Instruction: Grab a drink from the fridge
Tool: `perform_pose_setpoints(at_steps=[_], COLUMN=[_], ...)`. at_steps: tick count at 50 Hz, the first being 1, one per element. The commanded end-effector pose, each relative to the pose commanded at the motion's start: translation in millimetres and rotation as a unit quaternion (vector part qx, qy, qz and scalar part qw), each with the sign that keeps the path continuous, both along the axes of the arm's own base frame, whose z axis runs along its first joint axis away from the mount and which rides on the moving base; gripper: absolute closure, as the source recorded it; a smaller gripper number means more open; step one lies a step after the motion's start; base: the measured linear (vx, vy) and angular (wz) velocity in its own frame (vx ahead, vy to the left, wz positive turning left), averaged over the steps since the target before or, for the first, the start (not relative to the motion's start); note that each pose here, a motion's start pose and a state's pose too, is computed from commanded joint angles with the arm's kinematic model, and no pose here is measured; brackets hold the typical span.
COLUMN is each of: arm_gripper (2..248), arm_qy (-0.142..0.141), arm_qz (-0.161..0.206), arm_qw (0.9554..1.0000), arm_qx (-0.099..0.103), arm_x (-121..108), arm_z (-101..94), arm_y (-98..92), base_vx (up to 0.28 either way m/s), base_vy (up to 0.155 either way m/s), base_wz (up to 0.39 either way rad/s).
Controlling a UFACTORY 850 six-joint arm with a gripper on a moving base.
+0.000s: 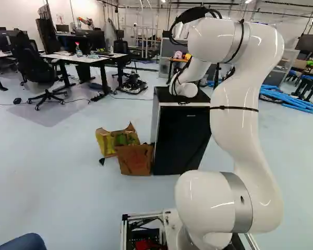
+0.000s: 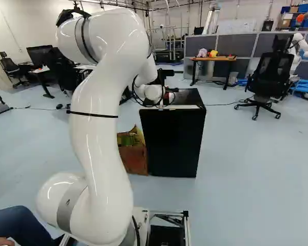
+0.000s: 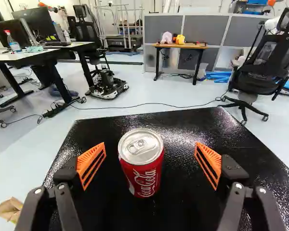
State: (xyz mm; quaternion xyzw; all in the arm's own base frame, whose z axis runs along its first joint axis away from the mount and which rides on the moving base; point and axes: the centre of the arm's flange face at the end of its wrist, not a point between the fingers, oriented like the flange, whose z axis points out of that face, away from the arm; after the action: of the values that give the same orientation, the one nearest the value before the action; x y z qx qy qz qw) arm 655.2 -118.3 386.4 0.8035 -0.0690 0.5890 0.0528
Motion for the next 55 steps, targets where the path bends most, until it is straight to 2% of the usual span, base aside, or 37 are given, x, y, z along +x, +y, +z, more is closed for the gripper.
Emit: perform_pose_setpoints(at_steps=[20,21,25,26,31,32,36,37,41,42,55], arm_gripper=[3,17,17,56,56,95,95,133,133,150,150], arm_qy=[0.0,0.0,0.0,0.0,0.0,0.0,0.0,0.0,0.0,0.0,-0.001], arm_qz=[0.0,0.0,0.0,0.0,0.0,0.0,0.0,0.0,0.0,0.0,0.0], arm_qw=[1.0,1.0,1.0,1.0,1.0,1.0,1.0,1.0,1.0,1.0,1.0], arm_qx=[0.0,0.0,0.0,0.0,0.0,0.0,0.0,0.0,0.0,0.0,0.0], arm_x=[0.0,0.0,0.0,0.0,0.0,0.0,0.0,0.0,0.0,0.0,-0.2], arm_z=[0.0,0.0,0.0,0.0,0.0,0.0,0.0,0.0,0.0,0.0,2.0], arm_y=[0.0,0.0,0.0,0.0,0.0,0.0,0.0,0.0,0.0,0.0,0.0], base_vx=[0.0,0.0,0.0,0.0,0.0,0.0,0.0,0.0,0.0,0.0,0.0], base_vy=[0.0,0.0,0.0,0.0,0.0,0.0,0.0,0.0,0.0,0.0,0.0], base_wz=[0.0,0.0,0.0,0.0,0.0,0.0,0.0,0.0,0.0,0.0,0.0])
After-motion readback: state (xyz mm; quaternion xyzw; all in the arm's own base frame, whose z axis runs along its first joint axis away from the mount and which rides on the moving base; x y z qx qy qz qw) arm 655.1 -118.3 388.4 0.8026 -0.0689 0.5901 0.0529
